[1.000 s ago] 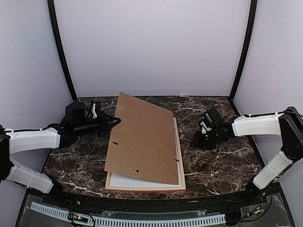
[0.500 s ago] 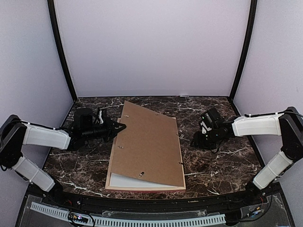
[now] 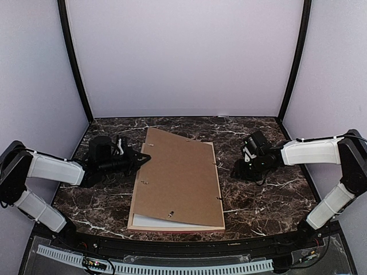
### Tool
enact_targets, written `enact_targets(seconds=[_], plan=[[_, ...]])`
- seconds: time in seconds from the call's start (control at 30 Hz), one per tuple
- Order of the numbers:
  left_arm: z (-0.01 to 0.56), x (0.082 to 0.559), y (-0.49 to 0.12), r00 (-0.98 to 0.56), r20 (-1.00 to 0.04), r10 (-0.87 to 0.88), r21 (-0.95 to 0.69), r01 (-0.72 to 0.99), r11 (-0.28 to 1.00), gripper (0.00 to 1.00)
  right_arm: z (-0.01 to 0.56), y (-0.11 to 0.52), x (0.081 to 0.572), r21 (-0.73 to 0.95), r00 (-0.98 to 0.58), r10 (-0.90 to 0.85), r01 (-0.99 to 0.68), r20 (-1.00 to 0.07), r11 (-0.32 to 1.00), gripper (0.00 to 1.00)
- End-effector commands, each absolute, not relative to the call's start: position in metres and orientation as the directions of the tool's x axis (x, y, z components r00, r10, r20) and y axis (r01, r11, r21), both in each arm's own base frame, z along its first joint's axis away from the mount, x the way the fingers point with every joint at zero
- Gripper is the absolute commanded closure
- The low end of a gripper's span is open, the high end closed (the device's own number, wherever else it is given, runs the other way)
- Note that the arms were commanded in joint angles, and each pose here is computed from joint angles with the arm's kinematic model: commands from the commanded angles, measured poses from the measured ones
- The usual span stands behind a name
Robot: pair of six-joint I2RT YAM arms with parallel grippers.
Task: Put the photo into the frame
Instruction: Place the backboard on the frame body.
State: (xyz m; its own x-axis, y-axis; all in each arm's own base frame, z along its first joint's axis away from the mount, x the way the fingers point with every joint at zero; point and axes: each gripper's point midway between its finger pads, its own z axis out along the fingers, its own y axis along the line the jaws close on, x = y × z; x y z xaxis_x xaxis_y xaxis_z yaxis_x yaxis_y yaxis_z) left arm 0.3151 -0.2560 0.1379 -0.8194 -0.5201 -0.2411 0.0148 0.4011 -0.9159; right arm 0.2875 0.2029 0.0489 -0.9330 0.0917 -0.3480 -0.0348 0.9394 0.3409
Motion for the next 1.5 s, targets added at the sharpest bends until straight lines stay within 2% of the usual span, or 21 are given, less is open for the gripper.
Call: enact_targets(seconds=[0.0, 0.9, 1.07, 1.47], plan=[[0.140, 0.314, -0.252, -0.800, -0.303, -0.518, -0.901, 0.064, 0.429, 1.00, 0.052, 0.204, 0.292, 0.353, -0.924, 0.099, -0.042, -0.371, 0.935, 0.48], [0.090, 0.311, -0.246, -0.830, -0.283, -0.481, -0.849, -0.016, 0.528, 0.97, 0.043, 0.205, 0.290, 0.356, -0.932, 0.087, -0.048, -0.353, 0.933, 0.47], [0.088, 0.312, -0.240, -0.829, -0.282, -0.483, -0.840, -0.029, 0.542, 1.00, 0.041, 0.206, 0.290, 0.356, -0.932, 0.087, -0.047, -0.351, 0.933, 0.48], [0.084, 0.316, -0.235, -0.842, -0.303, -0.446, -0.807, -0.022, 0.590, 1.00, 0.039, 0.207, 0.290, 0.360, -0.934, 0.084, -0.050, -0.348, 0.932, 0.47]])
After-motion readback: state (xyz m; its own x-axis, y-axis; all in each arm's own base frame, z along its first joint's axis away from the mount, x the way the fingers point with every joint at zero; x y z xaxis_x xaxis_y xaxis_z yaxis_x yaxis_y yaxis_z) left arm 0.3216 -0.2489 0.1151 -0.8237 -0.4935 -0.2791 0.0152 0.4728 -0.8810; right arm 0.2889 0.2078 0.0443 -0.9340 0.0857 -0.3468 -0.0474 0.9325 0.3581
